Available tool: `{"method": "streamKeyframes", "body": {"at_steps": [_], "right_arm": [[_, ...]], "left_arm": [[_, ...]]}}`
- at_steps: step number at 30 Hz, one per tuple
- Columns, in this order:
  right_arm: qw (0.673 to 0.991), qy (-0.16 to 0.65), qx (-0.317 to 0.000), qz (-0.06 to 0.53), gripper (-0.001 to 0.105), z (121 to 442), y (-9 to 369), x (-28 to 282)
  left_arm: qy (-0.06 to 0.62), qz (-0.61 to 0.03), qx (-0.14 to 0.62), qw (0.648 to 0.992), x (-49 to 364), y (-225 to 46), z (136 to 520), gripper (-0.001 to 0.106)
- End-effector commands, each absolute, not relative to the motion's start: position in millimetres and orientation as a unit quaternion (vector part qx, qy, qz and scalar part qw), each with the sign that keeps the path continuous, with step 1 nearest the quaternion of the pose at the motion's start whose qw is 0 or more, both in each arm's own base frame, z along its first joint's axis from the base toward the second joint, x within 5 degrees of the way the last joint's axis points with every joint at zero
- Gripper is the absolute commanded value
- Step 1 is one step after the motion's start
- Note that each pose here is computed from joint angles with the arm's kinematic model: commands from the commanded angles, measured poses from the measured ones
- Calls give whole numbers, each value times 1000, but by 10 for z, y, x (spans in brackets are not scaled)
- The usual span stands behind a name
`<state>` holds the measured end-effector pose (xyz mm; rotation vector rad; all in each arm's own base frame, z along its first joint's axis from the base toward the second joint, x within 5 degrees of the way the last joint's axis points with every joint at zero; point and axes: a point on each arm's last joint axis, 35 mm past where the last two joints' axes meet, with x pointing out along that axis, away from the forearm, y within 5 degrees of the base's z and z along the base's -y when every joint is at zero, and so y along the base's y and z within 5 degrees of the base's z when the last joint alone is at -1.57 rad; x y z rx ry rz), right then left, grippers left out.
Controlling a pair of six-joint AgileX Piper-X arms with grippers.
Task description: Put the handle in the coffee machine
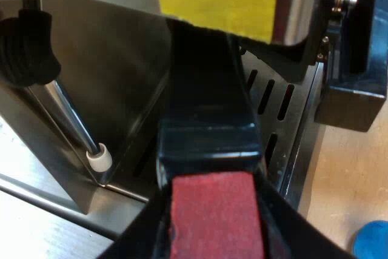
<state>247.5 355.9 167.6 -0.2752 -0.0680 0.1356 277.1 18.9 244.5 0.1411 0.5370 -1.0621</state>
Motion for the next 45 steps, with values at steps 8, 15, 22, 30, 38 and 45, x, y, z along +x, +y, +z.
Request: {"method": "streamKeyframes", "body": {"at_steps": [8, 15, 22, 30, 38, 45], "right_arm": [[989, -71, -114, 64, 52, 1820, 3549, 2476], [989, -71, -115, 64, 52, 1820, 3549, 2476], [989, -71, -115, 64, 52, 1820, 3549, 2476], [989, -71, -115, 64, 52, 1820, 3549, 2476], [990, -86, -94, 61, 52, 1870, 3539, 2471], [990, -91, -88, 60, 52, 1885, 3536, 2469]], "left_arm": [[195, -530, 58, 823, 2744, 171, 2622, 0], [196, -529, 58, 823, 2744, 171, 2622, 0], [212, -515, 72, 828, 2750, 181, 2608, 0], [212, -515, 72, 828, 2750, 181, 2608, 9], [220, -514, 62, 827, 2741, 179, 2603, 60], [229, -515, 53, 824, 2720, 175, 2592, 60]]}}
